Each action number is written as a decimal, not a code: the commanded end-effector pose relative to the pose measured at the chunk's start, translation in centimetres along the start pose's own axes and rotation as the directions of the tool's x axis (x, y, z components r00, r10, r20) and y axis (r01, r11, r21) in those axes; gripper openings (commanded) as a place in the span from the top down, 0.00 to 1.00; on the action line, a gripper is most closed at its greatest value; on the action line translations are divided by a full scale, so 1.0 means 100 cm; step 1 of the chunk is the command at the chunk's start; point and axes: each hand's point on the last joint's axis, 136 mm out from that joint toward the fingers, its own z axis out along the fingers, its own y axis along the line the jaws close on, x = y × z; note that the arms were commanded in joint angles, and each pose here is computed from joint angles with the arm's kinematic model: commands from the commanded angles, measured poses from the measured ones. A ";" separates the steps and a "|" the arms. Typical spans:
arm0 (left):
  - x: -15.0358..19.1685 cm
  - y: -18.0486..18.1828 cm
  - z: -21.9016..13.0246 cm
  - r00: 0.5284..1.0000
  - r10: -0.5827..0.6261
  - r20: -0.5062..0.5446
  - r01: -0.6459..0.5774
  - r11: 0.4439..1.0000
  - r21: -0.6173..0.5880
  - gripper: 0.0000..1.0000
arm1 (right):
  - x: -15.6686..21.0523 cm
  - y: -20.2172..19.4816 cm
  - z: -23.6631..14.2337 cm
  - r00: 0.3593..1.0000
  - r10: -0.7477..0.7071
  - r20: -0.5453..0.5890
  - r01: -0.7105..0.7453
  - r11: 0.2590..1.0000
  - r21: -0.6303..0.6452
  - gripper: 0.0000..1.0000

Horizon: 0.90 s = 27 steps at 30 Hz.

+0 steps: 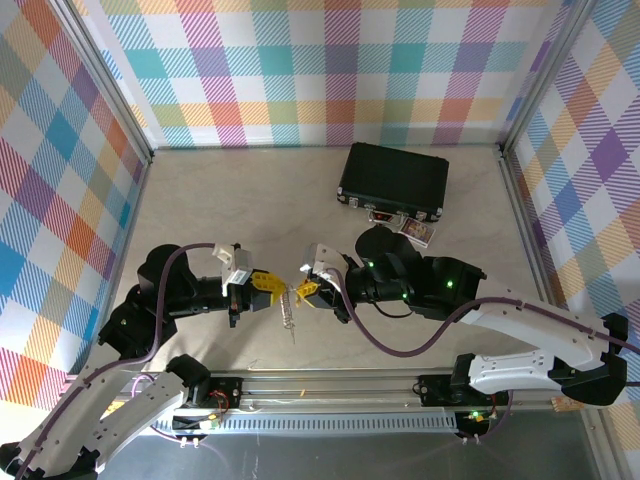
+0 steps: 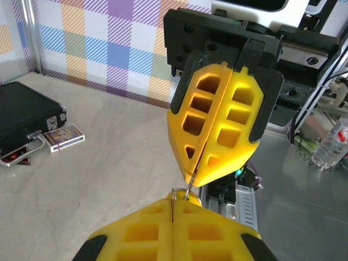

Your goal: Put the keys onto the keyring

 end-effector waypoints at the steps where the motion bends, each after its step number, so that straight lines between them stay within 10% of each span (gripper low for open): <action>1: -0.009 -0.006 -0.001 0.999 0.035 0.038 -0.036 0.999 0.019 1.00 | -0.025 -0.001 -0.006 0.997 -0.006 0.074 0.005 1.000 0.015 1.00; 27: -0.006 -0.002 -0.001 0.999 0.030 0.040 -0.030 1.000 -0.006 1.00 | -0.023 -0.005 0.002 0.997 -0.011 0.072 0.009 1.000 0.029 1.00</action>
